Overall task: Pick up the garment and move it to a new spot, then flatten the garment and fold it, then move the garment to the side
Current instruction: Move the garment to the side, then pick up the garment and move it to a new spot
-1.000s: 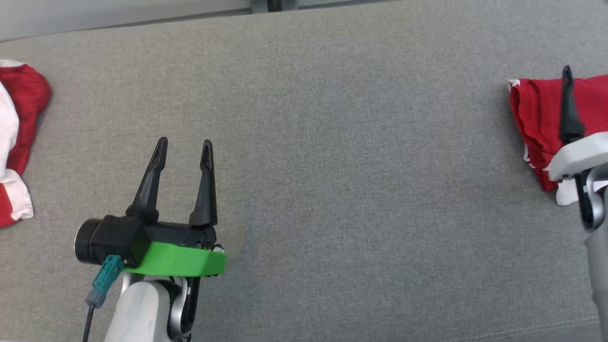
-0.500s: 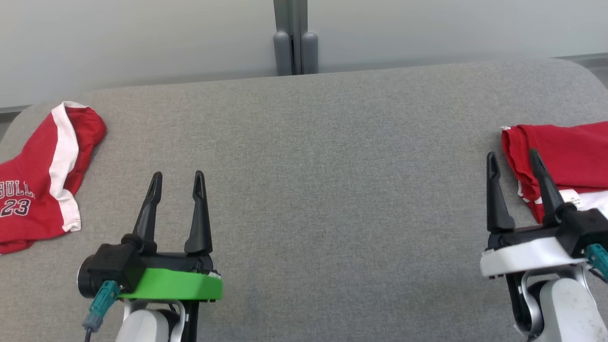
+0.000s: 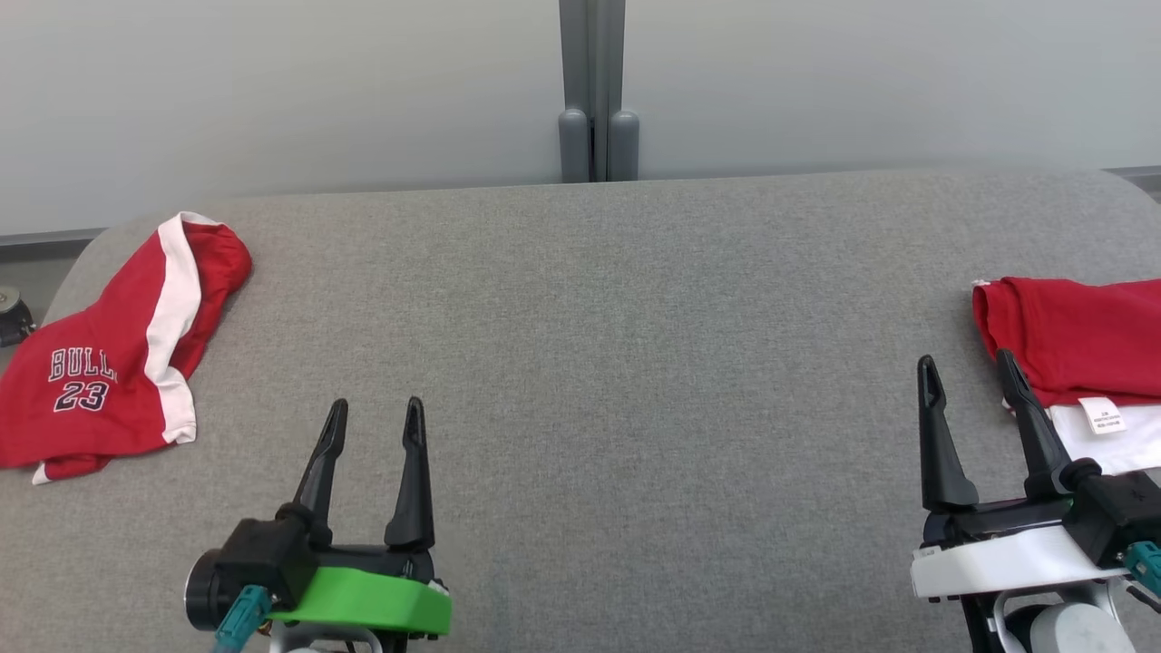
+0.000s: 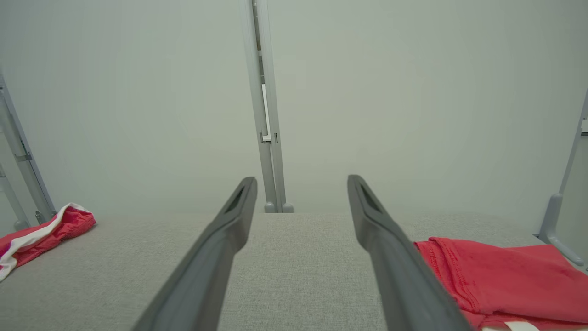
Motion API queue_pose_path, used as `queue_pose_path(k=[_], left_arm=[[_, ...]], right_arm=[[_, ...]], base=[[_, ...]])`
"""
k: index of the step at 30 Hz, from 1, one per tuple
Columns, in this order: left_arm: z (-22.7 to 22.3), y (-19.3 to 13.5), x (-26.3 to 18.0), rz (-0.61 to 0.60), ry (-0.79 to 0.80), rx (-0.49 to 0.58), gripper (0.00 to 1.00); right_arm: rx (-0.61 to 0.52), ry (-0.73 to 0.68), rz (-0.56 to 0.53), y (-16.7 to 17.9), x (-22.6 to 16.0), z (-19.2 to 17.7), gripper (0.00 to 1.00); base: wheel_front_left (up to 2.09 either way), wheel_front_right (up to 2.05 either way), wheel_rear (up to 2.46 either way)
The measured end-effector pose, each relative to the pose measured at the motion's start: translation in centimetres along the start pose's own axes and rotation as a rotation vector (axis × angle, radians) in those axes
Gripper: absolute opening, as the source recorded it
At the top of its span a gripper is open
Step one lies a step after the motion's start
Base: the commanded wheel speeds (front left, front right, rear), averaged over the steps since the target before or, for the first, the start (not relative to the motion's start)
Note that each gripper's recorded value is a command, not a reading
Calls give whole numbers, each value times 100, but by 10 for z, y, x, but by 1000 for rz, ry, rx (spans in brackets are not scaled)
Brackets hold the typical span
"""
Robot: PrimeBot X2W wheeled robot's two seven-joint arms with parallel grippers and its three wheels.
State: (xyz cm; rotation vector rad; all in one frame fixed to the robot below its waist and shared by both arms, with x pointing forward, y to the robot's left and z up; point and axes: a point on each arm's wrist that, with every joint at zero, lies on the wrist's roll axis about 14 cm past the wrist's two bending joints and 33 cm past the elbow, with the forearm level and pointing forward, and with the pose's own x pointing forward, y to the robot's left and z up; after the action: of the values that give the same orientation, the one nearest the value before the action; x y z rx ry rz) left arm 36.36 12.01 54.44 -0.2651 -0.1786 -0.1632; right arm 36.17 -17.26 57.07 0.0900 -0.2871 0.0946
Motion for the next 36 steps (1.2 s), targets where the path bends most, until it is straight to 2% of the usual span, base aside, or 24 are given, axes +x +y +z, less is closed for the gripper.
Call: queue_pose_path(k=[23, 29, 36], left_arm=[[-9, -10, -3, -24, 28, -12, 100], [-8, 0, -6, 8, 27, -6, 100], [0, 27, -13, 97, 6, 13, 100]], right_arm=[[-4, 7, 18, 6, -4, -1, 100], [2, 22, 41, 14, 0, -7, 100], [32, 48, 128, 43, 12, -20, 100]], base=[[0, 0, 0], [0, 0, 0], [0, 0, 0]])
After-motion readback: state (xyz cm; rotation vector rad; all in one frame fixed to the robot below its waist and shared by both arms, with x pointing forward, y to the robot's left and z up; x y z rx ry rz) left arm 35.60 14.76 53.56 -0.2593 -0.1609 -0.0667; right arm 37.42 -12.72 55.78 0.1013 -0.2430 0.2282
